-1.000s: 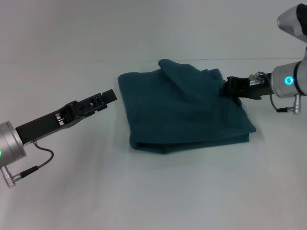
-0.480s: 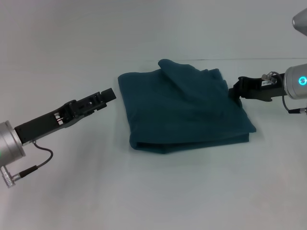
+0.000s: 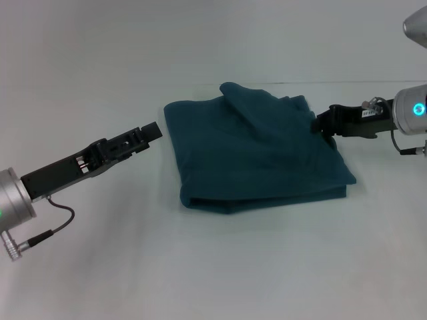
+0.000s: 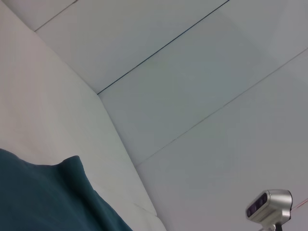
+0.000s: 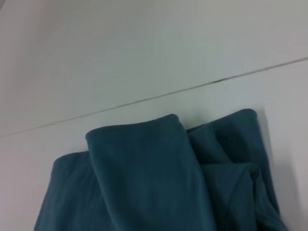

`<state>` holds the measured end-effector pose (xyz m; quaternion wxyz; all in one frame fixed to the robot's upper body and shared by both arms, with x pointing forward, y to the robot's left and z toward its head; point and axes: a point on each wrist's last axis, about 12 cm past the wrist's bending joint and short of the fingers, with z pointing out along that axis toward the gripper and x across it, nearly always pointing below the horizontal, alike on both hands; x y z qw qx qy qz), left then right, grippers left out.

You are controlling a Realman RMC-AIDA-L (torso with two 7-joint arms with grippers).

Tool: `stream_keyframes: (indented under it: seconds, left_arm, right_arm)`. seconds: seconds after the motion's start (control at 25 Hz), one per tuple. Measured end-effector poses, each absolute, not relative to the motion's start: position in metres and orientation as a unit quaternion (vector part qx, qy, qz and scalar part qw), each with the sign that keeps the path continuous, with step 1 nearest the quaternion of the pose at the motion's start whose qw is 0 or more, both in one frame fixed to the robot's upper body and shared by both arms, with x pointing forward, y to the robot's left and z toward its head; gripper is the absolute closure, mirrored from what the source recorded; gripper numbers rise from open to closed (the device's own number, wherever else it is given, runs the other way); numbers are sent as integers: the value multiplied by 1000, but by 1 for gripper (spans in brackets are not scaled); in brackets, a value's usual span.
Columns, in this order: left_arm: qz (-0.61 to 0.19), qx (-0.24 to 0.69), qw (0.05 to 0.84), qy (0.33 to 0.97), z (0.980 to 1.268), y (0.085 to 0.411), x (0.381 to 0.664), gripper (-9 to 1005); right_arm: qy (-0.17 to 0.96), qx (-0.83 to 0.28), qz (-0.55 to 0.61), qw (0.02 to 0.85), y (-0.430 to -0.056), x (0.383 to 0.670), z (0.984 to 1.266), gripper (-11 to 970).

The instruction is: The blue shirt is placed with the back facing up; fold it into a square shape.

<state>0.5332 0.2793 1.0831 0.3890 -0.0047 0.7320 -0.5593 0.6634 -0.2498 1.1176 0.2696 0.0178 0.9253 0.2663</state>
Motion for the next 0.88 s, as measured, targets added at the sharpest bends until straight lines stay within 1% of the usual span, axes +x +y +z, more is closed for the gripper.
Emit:
stream_keyframes:
  seconds: [0.04, 0.28, 0.6, 0.88]
  left_arm:
    - [-559, -5, 389, 732, 1083, 279, 533, 261]
    - [-558, -5, 390, 732, 1083, 279, 534, 260]
    - [-559, -7, 389, 732, 1083, 278, 534, 260]
    - [-559, -7, 389, 733, 1082, 278, 534, 261]
  right_arm:
    - [926, 16, 263, 269, -250, 663, 1117, 814]
    - [928, 17, 256, 270, -246, 663, 1113, 620]
    - [931, 16, 253, 264, -231, 662, 1101, 644]
    - [930, 25, 250, 268, -233, 663, 1102, 683]
